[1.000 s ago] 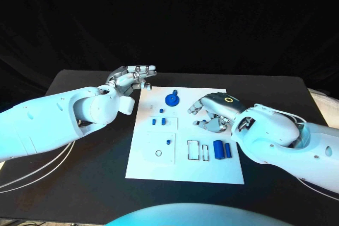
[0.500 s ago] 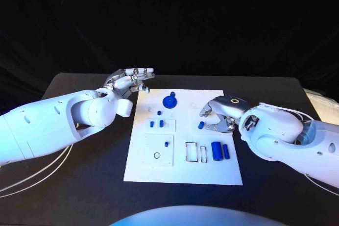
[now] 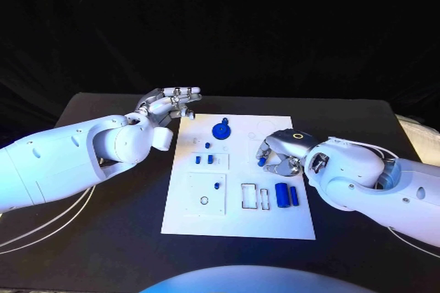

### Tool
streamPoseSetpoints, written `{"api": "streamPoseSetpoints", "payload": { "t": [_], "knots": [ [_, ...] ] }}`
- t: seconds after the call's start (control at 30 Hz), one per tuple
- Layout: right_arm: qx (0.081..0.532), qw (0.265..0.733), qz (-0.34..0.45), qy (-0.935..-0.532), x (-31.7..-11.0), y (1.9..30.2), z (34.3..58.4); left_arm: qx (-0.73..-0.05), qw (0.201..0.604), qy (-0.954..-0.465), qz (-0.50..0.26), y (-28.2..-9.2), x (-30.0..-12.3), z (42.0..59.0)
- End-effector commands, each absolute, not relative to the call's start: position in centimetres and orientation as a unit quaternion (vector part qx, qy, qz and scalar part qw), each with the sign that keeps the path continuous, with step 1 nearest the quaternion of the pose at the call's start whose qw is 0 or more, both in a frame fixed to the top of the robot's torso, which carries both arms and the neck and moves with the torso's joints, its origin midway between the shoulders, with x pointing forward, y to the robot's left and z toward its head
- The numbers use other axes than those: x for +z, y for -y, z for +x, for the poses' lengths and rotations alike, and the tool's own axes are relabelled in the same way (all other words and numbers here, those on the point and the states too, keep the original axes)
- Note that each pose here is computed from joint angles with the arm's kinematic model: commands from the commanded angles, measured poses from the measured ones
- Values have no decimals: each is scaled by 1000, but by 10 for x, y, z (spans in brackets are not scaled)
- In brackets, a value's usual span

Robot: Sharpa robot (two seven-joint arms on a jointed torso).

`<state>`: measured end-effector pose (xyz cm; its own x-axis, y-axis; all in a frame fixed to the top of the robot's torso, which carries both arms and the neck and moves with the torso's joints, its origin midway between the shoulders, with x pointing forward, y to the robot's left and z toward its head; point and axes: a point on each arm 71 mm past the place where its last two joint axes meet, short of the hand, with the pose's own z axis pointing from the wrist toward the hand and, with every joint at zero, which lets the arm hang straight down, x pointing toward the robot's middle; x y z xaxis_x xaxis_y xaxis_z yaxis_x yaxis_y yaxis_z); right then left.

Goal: Assemble the parts on the task board

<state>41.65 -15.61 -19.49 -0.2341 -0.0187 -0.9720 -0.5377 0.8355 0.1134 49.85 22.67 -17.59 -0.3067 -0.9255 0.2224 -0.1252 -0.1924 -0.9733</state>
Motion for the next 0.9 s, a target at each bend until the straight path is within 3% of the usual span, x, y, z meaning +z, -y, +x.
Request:
{"api": "streamPoseSetpoints", "payload": {
  "t": [0.03, 0.53, 0.9],
  "knots": [
    [235, 589, -190, -749, -196, 152, 416, -608, 325, -544, -478, -224, -175, 498],
    [236, 622, -182, -724, -194, 150, 421, -607, 324, -546, -479, -224, -175, 498],
    [284, 642, -161, -693, -173, 145, 407, -606, 324, -547, -479, -225, -176, 498]
  ]
}}
